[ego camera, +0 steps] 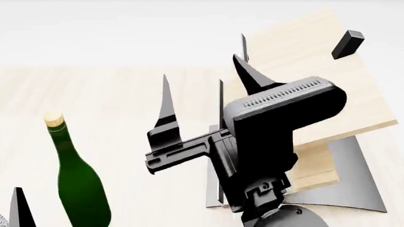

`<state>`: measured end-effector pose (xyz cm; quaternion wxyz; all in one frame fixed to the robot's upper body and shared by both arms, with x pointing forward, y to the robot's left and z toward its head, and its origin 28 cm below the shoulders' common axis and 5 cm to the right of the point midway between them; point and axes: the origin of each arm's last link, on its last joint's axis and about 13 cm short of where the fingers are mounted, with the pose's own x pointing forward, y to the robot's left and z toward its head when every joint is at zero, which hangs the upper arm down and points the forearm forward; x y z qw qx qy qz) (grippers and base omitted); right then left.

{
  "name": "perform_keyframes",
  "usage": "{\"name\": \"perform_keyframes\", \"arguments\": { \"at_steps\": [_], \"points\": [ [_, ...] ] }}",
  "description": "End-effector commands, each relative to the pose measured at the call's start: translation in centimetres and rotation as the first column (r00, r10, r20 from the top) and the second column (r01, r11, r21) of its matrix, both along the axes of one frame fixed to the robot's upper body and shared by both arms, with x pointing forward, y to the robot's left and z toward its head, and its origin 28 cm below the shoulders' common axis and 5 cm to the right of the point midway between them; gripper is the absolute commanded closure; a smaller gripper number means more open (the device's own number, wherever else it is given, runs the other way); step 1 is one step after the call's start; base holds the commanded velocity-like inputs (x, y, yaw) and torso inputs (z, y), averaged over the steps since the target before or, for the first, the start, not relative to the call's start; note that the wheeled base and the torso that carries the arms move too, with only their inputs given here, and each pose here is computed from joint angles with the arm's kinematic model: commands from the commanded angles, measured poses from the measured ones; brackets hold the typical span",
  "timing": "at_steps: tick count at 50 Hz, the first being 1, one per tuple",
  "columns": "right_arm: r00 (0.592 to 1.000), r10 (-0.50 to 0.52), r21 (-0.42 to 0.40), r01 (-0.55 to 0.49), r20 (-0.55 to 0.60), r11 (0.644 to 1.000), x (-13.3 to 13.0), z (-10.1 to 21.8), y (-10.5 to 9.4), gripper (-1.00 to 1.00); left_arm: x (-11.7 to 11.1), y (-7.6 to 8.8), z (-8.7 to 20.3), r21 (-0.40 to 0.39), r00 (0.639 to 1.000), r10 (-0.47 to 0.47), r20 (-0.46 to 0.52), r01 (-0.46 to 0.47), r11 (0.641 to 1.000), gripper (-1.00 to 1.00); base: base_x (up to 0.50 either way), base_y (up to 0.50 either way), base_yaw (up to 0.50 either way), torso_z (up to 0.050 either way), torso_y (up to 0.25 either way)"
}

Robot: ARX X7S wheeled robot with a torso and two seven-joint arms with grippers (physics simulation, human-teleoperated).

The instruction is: Put the wine bottle on the wine rack.

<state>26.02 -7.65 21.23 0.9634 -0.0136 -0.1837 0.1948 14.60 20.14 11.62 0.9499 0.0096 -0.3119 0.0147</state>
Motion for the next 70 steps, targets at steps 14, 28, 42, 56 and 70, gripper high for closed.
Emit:
{"name": "perform_keyframes", "arguments": {
  "at_steps": [14, 28, 42, 56, 70],
  "points": [
    [0.796, 0.426, -0.034, -0.486, -0.429, 0.874, 1.4, 3.8, -1.5, -1.0, 0.0, 0.0, 0.0, 0.001, 1.0, 0.001, 0.0, -0.001, 1.0, -1.0, 0.0, 0.0, 0.0, 0.0, 0.0],
    [0.673, 0.507, 0.105, -0.544, -0.539, 0.833, 3.8, 4.1, -1.6, -1.0, 0.0, 0.0, 0.0, 0.001, 1.0, 0.001, -0.001, -0.001, 1.0, -1.0, 0.0, 0.0, 0.0, 0.0, 0.0],
    [0.578, 0.575, 0.151, -0.616, -0.58, 0.773, 4.5, 4.3, -0.2, -1.0, -0.1, -0.1, 0.1, 0.003, 1.0, -0.001, 0.0, 0.001, 1.0, -1.0, 0.0, 0.0, 0.0, 0.0, 0.0],
    [0.555, 0.573, 0.117, -0.649, -0.603, 0.752, 4.9, 3.8, 1.4, -1.0, 0.1, 0.0, 0.0, 0.002, 1.0, 0.002, -0.001, -0.002, 1.0, -1.0, 0.0, 0.0, 0.0, 0.0, 0.0],
    [0.539, 0.568, 0.102, -0.663, -0.623, 0.742, 5.6, 2.6, 3.2, -1.0, 0.1, 0.0, -0.3, 0.006, 1.0, -0.001, -0.004, 0.001, 1.0, -1.0, 0.0, 0.0, 0.0, 0.0, 0.0]
  ]
}}
